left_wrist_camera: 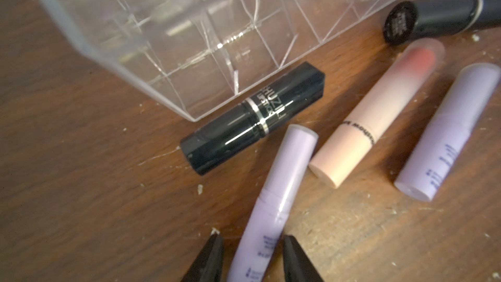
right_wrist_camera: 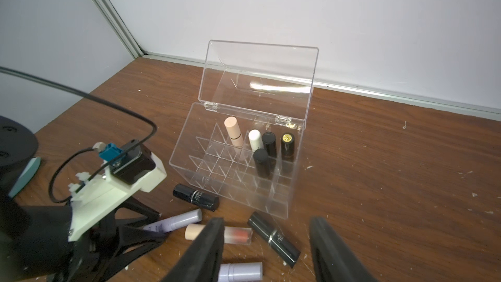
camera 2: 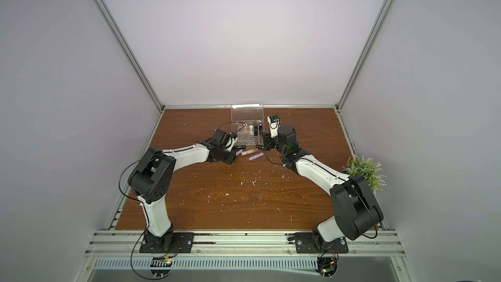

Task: Arrange the lipsticks in the organizer
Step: Pick up the lipstick at the center of the board.

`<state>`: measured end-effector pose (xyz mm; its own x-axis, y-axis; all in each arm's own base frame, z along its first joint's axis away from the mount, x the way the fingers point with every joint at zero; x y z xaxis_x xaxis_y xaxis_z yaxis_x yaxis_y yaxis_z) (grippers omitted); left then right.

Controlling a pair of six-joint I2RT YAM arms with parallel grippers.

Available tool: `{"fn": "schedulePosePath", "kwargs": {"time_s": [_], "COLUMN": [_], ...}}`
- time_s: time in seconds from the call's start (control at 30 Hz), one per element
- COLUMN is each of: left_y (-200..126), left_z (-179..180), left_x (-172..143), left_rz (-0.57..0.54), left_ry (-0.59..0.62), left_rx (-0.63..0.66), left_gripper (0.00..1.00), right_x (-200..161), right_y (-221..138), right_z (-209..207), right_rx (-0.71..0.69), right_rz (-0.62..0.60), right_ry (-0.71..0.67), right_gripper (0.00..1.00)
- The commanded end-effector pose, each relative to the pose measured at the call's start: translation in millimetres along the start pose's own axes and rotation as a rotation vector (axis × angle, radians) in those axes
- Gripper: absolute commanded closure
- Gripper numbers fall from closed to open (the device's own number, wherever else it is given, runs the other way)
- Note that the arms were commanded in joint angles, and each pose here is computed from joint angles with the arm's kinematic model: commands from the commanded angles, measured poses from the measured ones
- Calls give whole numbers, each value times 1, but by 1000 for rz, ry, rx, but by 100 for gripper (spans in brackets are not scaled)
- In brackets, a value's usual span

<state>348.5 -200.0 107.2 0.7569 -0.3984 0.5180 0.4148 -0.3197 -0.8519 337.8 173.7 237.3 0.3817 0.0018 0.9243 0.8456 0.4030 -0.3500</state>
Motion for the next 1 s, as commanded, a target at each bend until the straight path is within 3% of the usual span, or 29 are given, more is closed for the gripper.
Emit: {"fn": "schedulePosePath", "kwargs": {"time_s": [0.0, 0.3, 0.33, 0.4, 0.43, 0.53, 0.77, 0.97], "left_y": [-2, -6, -6, -6, -6, -6, 5, 14], "left_z": [0, -5, -4, -3, -2, -1, 1, 0], "left_x": [-23, -24, -24, -23, -22, -16, 0, 4], "left_rz": [91, 78, 78, 78, 76, 64, 52, 62], "left_ry": [-25, -15, -16, -13, -11, -2, 29, 53], "left_rx": [-15, -22, -20, -6, 4, 22, 25, 16], "left_gripper": [62, 71, 67, 46, 40, 32, 35, 52], "right_x": [17, 16, 16, 17, 17, 17, 17, 17], "right_y": [-3, -3, -3, -4, -4, -3, -4, -3], "right_z": [3, 3, 3, 3, 3, 3, 3, 3], "right_rx": [19, 22, 19, 18, 18, 20, 20, 21], "right_rz": [-49, -48, -46, -49, -50, -50, -49, -48], "right_ry": [15, 14, 15, 15, 15, 16, 16, 15], "right_gripper": [44, 44, 44, 44, 43, 44, 44, 44]}}
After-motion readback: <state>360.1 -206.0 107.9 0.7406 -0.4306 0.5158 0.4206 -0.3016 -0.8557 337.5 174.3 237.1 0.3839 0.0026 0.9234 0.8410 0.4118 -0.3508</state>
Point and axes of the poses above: each gripper's point midway between its finger pads, its own y axis out along the fingers, its own z axis along the line the jaws close on, x = y × z, the point moved 9 cm from there along -y, back along the fingers, and after that the axes turned 3 degrees about y, right-handed, at the moved point
